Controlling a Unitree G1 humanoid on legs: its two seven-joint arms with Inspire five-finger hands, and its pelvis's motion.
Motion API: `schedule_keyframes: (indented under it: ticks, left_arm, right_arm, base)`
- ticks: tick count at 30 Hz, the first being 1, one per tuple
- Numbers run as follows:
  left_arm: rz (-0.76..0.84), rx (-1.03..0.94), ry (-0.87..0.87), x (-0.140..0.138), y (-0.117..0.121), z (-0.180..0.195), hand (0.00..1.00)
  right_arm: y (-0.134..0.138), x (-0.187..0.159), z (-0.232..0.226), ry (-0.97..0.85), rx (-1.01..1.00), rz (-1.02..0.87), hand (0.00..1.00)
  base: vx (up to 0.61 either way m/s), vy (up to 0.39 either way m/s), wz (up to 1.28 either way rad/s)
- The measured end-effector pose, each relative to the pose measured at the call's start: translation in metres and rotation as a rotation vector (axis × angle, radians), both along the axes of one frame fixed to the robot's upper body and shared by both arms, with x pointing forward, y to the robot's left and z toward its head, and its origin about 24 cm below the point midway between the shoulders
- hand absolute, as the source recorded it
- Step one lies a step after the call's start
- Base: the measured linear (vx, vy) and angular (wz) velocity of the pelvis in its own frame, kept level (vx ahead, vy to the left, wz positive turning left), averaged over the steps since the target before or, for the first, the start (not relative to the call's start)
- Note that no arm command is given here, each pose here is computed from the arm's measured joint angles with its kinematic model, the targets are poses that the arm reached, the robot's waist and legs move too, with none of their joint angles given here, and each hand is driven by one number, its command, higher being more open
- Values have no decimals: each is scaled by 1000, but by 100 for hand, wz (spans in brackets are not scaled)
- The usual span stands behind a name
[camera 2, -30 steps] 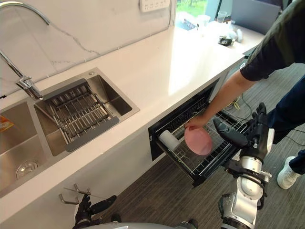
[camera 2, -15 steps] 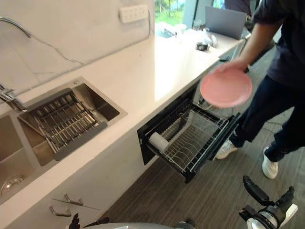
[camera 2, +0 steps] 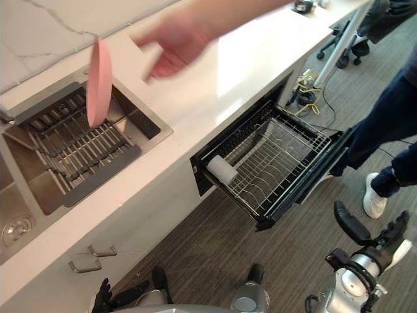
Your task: Walk over to the sink, pick up the cup, carry it to the dishwasher, place the cup inside the dishwasher, then close the dishwasher door
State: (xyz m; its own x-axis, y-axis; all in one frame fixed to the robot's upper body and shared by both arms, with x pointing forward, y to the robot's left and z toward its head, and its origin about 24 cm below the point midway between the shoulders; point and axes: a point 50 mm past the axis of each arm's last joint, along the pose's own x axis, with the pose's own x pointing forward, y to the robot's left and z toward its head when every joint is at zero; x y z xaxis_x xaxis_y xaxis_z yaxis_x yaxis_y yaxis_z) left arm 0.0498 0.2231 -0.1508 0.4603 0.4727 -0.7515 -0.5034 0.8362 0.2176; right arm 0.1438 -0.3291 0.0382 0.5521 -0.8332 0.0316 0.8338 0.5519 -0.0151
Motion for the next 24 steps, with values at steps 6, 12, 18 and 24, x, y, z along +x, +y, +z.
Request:
schedule_keyframes:
  ticks: [6,12,18,24]
  left_arm:
    - [-9,-40,-23,1,-1,0,100]
    - [-12,-56,-24,-8,-3,-1,100]
    - [-6,-55,-12,-19,-5,-2,100]
    - [-23,4,33,-30,20,3,100]
  right_arm:
    - [9,29,70,-171,-315,236,100]
    - [16,56,111,-258,-480,399,100]
    - [30,72,122,-283,-527,512,100]
    - [59,76,104,-308,-475,613,100]
  base:
    - [19,-11,30]
    - [-9,3,36]
    - [-4,30,27]
    - [57,-96,43]
